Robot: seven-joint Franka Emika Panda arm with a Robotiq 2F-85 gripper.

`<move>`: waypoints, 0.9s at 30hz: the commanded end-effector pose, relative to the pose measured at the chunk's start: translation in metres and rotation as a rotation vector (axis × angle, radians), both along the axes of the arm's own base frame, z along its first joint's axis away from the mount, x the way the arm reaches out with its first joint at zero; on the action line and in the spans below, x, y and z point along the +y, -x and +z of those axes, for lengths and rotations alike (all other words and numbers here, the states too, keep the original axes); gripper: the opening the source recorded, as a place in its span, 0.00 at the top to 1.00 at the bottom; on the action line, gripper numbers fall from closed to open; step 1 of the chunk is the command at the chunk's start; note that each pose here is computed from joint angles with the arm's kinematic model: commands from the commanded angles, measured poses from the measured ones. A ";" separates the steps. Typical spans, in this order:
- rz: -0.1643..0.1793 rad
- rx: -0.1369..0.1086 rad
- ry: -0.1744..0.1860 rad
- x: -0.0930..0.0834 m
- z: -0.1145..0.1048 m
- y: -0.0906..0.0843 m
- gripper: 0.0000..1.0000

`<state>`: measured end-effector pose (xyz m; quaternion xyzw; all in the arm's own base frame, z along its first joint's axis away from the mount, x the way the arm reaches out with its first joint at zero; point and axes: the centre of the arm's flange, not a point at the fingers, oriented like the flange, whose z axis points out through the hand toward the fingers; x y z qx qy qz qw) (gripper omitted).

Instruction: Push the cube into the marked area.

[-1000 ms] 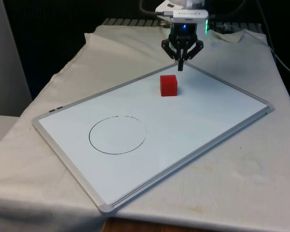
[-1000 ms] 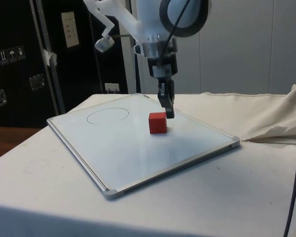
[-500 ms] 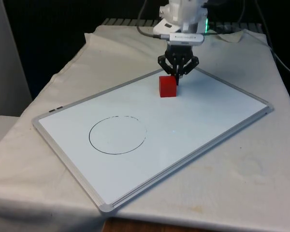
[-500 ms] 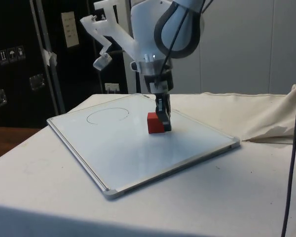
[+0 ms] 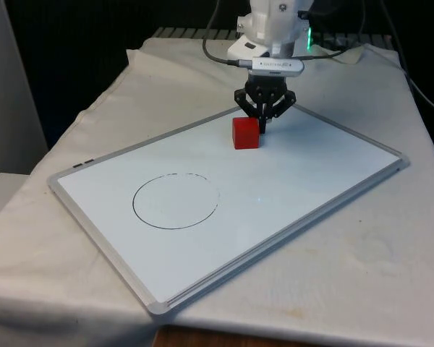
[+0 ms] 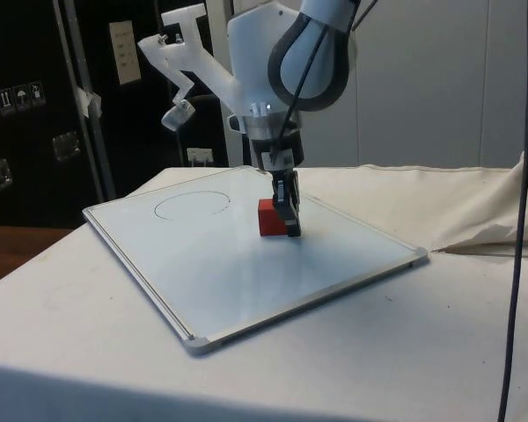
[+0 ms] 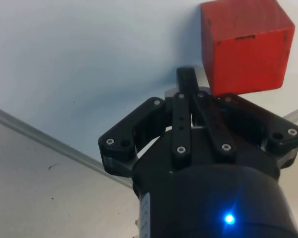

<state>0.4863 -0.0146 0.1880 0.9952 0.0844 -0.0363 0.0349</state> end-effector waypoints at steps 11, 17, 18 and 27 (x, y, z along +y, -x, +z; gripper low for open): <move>0.000 0.000 0.000 0.000 0.000 0.000 1.00; -0.027 -0.013 0.010 -0.002 0.011 -0.007 1.00; -0.032 -0.015 0.011 -0.002 0.013 -0.009 1.00; -0.059 -0.026 0.014 -0.003 0.035 -0.024 1.00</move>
